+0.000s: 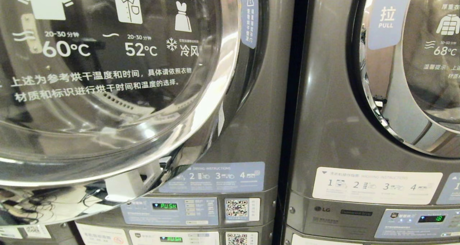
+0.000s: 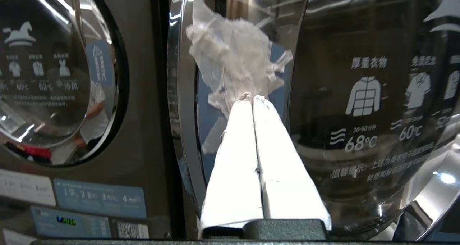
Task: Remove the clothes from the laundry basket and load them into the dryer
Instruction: Close the dryer
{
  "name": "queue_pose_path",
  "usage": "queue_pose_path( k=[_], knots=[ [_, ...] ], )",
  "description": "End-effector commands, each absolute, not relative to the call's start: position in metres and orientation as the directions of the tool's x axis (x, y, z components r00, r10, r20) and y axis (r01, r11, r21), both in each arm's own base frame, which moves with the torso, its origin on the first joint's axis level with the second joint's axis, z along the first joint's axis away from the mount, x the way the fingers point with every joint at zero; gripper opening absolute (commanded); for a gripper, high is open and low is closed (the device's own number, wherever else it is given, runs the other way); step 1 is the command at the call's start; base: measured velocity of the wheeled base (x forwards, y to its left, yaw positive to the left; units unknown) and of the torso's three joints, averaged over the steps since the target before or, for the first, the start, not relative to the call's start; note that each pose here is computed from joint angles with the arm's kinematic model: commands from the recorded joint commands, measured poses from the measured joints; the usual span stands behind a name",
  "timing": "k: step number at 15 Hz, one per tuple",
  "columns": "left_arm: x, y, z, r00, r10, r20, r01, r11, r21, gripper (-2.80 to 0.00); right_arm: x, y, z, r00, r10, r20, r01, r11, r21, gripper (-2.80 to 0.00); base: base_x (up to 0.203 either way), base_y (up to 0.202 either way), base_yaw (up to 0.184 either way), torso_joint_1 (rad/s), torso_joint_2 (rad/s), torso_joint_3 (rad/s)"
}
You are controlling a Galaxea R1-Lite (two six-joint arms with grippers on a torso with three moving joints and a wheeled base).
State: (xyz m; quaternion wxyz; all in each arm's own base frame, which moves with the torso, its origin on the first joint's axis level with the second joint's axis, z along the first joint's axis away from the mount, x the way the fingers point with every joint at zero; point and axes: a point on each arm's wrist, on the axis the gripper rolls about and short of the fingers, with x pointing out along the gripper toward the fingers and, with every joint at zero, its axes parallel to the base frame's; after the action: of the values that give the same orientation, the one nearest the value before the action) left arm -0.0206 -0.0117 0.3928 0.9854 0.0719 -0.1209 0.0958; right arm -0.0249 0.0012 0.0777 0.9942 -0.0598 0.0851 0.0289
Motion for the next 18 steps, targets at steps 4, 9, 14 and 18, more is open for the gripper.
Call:
queue_pose_path(
  k=[4, 9, 14, 18],
  knots=[
    [0.021, 0.004, 0.385, 0.964, 0.198, 0.175, -0.216, 0.973, 0.087, -2.80, -0.025, 0.001, 0.077, 0.984, 0.048, -0.172, -0.068, 0.991, -0.115, -2.80, 0.000, 0.000, 0.000, 0.000, 0.00, 0.000],
    [0.084, 0.024, 0.387, 0.979, 0.113, 0.168, -0.114, 0.993, -0.001, -2.80, -0.025, 0.001, 0.077, 0.985, 0.048, -0.168, -0.068, 0.991, -0.115, -2.80, 0.000, 0.000, 0.000, 0.000, 0.00, 0.000],
    [0.139, 0.041, 0.390, 0.977, 0.005, 0.214, 0.004, 0.999, -0.041, -2.80, -0.026, 0.001, 0.077, 0.985, 0.049, -0.164, -0.068, 0.991, -0.114, -2.80, 0.000, 0.000, 0.000, 0.000, 0.00, 0.000],
    [0.141, 0.042, 0.390, 0.968, 0.022, 0.251, -0.023, 1.000, 0.001, -2.80, -0.028, 0.001, 0.076, 0.990, 0.049, -0.131, -0.065, 0.991, -0.116, -2.80, 0.000, 0.000, 0.000, 0.000, 0.00, 0.000]
  ],
)
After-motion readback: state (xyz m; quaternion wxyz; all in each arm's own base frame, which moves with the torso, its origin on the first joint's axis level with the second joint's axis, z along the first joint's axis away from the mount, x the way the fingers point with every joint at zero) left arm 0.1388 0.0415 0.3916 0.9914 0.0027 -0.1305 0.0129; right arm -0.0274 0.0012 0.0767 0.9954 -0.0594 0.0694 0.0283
